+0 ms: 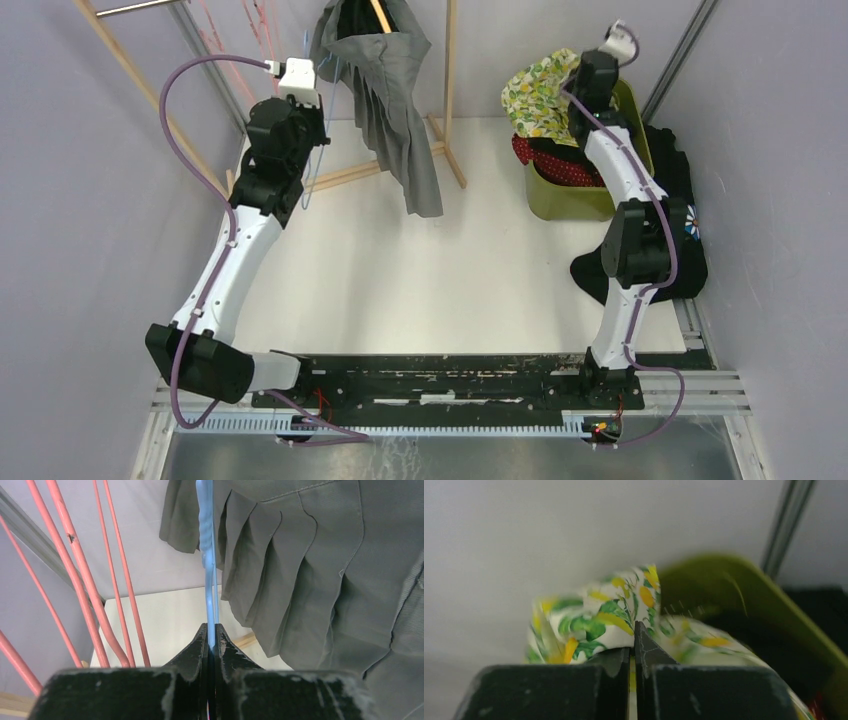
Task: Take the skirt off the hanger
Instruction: Place the skirt in the bin, then place the hanger at the clothesline.
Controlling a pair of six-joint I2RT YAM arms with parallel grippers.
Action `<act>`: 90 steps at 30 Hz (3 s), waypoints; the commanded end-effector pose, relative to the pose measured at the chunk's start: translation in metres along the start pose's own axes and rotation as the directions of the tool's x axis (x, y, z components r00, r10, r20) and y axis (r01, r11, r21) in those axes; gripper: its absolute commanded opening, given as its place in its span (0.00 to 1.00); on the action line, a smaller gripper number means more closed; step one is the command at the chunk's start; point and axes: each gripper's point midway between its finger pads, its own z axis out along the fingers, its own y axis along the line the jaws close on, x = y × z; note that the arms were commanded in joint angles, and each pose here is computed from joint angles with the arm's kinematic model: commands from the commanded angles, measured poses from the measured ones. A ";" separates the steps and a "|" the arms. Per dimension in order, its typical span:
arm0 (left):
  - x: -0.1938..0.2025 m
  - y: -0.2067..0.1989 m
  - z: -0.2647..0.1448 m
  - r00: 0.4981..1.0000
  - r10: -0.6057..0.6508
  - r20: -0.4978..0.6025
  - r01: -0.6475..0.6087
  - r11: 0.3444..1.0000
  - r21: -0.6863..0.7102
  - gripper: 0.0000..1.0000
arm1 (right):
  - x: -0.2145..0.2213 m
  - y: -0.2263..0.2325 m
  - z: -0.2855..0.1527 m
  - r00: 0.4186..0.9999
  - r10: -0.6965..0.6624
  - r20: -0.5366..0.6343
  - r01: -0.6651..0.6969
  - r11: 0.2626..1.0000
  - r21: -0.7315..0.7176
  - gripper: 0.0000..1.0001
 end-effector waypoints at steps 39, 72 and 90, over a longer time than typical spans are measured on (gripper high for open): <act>-0.110 0.071 0.080 0.965 0.128 0.230 -0.042 0.938 -0.344 0.03 | 0.113 -0.044 -0.021 0.944 -0.139 -0.299 0.186 0.973 0.135 0.58; -0.026 0.080 0.114 0.992 0.039 0.117 -0.010 0.970 -0.242 0.03 | 0.110 -0.034 -0.014 0.948 -0.153 -0.281 0.183 0.979 0.086 0.56; -0.046 0.089 0.099 0.988 0.056 0.144 -0.020 0.971 -0.237 0.48 | 0.114 -0.033 -0.017 0.945 -0.143 -0.295 0.172 0.982 0.074 0.60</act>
